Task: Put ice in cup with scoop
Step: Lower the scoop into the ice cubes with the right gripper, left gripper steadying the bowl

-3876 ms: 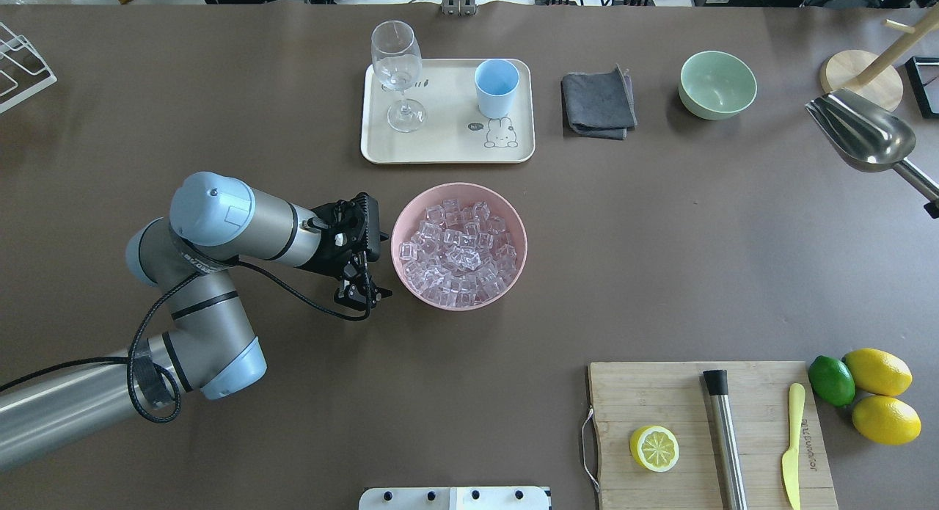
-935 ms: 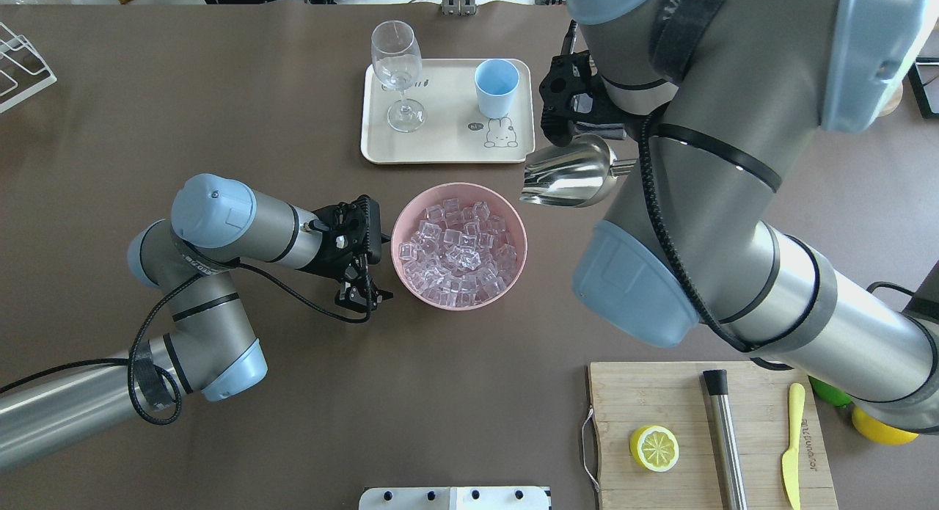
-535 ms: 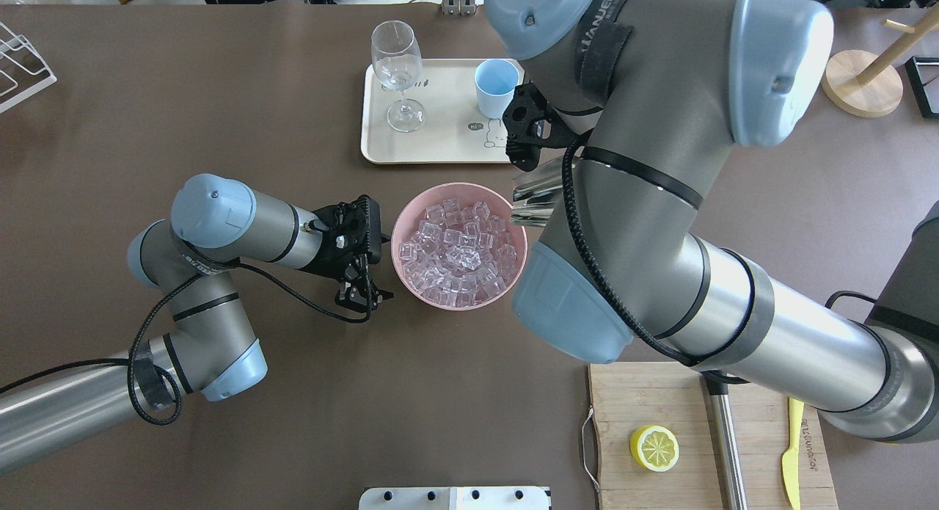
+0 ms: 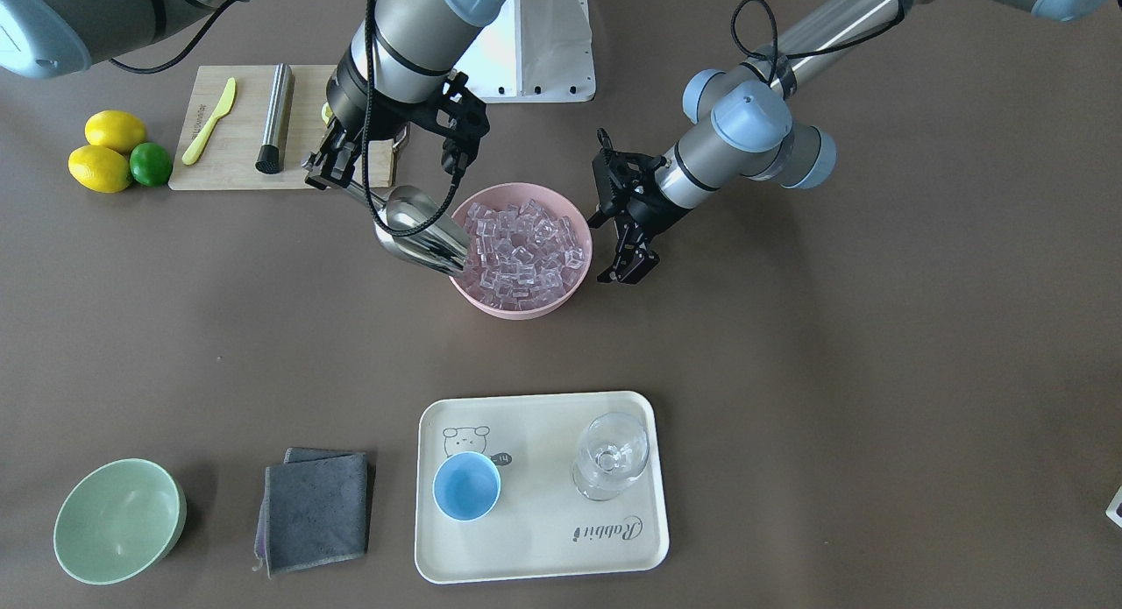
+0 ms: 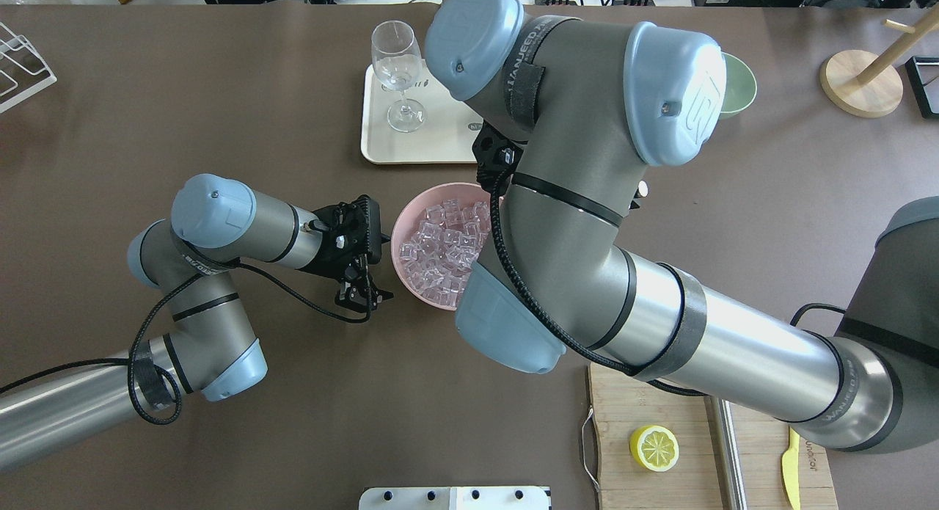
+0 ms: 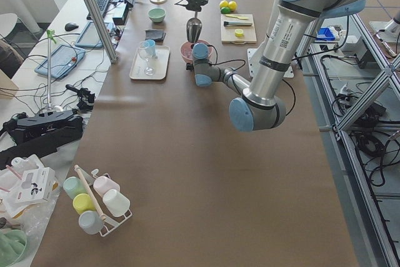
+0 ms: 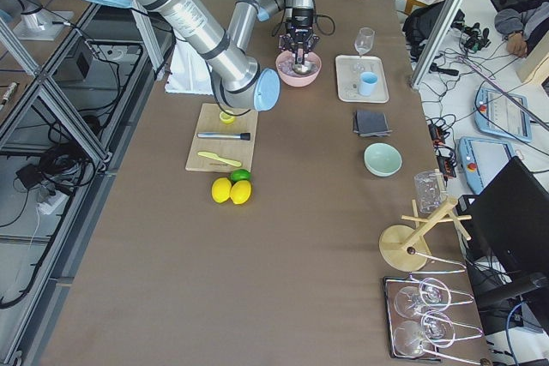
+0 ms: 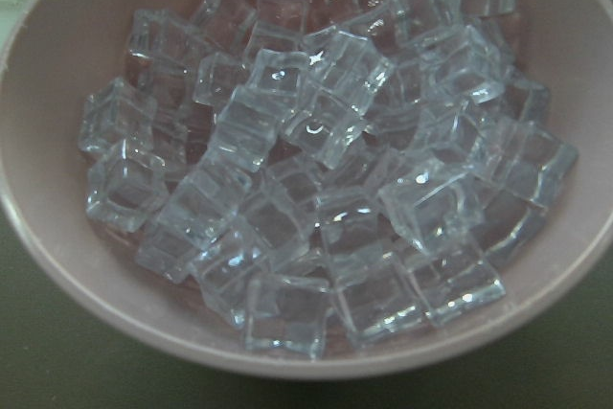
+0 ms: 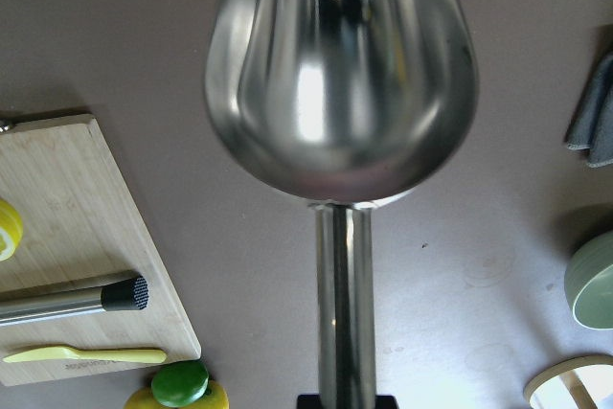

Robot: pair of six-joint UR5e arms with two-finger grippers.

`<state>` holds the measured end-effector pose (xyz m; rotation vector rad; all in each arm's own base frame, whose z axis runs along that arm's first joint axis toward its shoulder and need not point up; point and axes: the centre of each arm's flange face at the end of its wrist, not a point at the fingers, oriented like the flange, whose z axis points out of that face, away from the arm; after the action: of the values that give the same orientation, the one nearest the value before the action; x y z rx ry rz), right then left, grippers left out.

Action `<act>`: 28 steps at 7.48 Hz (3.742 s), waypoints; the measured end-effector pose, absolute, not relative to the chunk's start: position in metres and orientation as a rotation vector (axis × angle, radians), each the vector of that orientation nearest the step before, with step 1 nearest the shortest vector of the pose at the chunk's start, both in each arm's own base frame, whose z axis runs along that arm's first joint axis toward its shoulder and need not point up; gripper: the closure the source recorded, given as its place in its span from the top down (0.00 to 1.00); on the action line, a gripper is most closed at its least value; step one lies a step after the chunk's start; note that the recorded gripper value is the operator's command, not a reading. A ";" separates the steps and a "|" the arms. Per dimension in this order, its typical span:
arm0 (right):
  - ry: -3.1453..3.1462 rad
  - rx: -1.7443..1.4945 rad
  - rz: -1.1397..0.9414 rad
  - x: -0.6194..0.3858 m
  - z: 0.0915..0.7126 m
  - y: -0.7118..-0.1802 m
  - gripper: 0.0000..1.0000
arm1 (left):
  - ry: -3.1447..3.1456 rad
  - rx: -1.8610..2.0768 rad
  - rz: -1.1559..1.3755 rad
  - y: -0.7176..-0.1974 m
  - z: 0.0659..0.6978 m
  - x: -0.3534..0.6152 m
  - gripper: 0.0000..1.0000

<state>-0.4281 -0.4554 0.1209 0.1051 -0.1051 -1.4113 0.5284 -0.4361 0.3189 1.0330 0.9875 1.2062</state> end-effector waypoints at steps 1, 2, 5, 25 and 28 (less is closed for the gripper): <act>-0.093 0.103 -1.424 -0.435 0.121 -0.452 0.00 | 0.988 1.033 1.206 -0.436 0.319 0.528 0.99; -0.079 0.100 -1.438 -0.442 0.122 -0.447 0.00 | 0.988 1.033 1.206 -0.436 0.319 0.528 0.99; -0.051 0.088 -1.474 -0.462 0.114 -0.436 0.00 | 0.987 1.033 1.205 -0.436 0.319 0.528 0.99; -0.066 0.253 -1.483 -0.491 0.155 -0.442 0.00 | 0.989 1.035 1.205 -0.436 0.318 0.528 0.99; -0.095 0.323 -1.478 -0.490 0.173 -0.441 0.00 | 0.991 1.036 1.207 -0.434 0.317 0.529 0.99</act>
<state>-0.4905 -0.4411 0.1732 0.3232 -0.0948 -1.4776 0.5290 -0.4344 0.3168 1.0356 0.9910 1.2075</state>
